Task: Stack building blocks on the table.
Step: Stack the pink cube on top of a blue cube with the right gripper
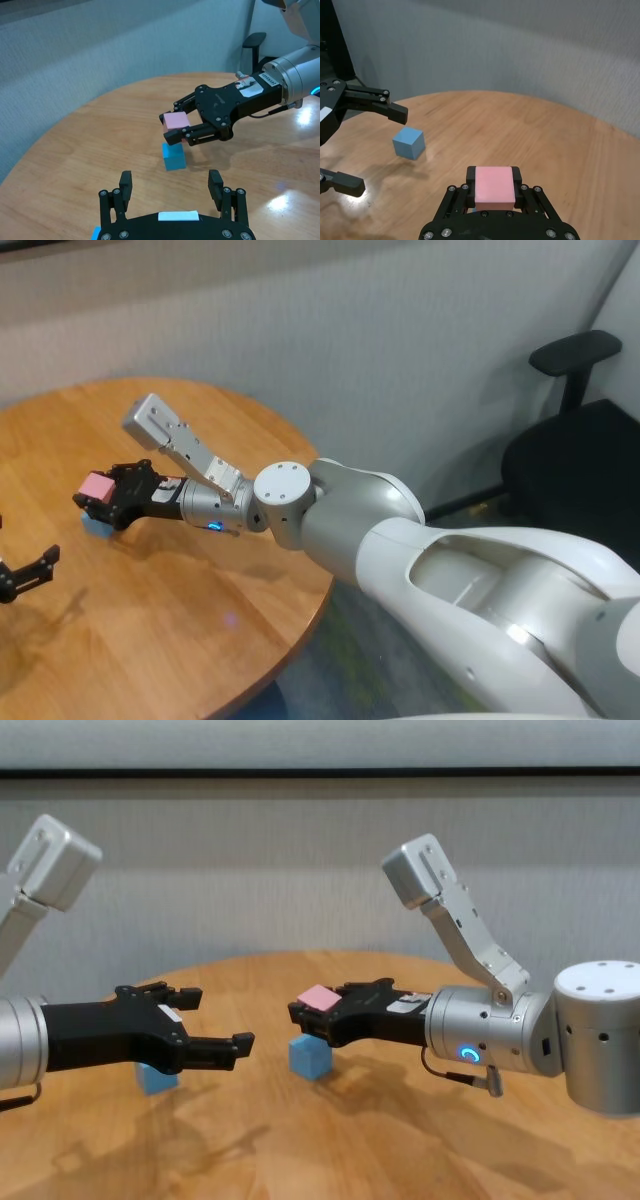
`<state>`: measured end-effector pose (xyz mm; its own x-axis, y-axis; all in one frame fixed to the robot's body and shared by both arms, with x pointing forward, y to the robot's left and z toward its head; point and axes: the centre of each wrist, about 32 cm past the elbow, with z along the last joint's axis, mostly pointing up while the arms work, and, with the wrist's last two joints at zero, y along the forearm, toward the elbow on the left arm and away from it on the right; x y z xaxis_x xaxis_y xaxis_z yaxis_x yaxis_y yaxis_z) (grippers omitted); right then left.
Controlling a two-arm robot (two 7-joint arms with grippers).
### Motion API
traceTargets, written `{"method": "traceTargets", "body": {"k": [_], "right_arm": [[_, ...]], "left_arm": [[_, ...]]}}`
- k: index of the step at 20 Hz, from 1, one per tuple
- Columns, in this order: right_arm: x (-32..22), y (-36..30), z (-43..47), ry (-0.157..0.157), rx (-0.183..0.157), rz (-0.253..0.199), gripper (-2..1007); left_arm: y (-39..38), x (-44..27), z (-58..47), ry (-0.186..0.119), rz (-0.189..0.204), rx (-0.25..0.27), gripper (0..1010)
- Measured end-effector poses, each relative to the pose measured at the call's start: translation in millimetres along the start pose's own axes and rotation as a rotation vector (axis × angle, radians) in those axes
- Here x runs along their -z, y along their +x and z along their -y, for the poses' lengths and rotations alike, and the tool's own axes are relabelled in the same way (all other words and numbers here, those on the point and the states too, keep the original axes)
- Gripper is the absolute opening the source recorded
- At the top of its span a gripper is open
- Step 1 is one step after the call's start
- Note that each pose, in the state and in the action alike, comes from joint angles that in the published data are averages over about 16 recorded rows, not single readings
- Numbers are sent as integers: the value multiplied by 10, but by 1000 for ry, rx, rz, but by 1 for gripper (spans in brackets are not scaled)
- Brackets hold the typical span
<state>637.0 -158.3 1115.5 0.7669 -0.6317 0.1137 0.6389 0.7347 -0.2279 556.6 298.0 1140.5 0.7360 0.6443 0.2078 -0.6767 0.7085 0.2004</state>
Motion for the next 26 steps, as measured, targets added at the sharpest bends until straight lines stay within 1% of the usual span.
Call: {"method": "traceTargets", "body": {"k": [9, 26], "right_arm": [[11, -12, -23, -7, 1, -20, 372], [11, -11, -22, -6, 2, -22, 373]], "left_arm": [[0, 0, 0, 0, 0, 0, 1000], [0, 0, 0, 0, 0, 0, 1000]]}}
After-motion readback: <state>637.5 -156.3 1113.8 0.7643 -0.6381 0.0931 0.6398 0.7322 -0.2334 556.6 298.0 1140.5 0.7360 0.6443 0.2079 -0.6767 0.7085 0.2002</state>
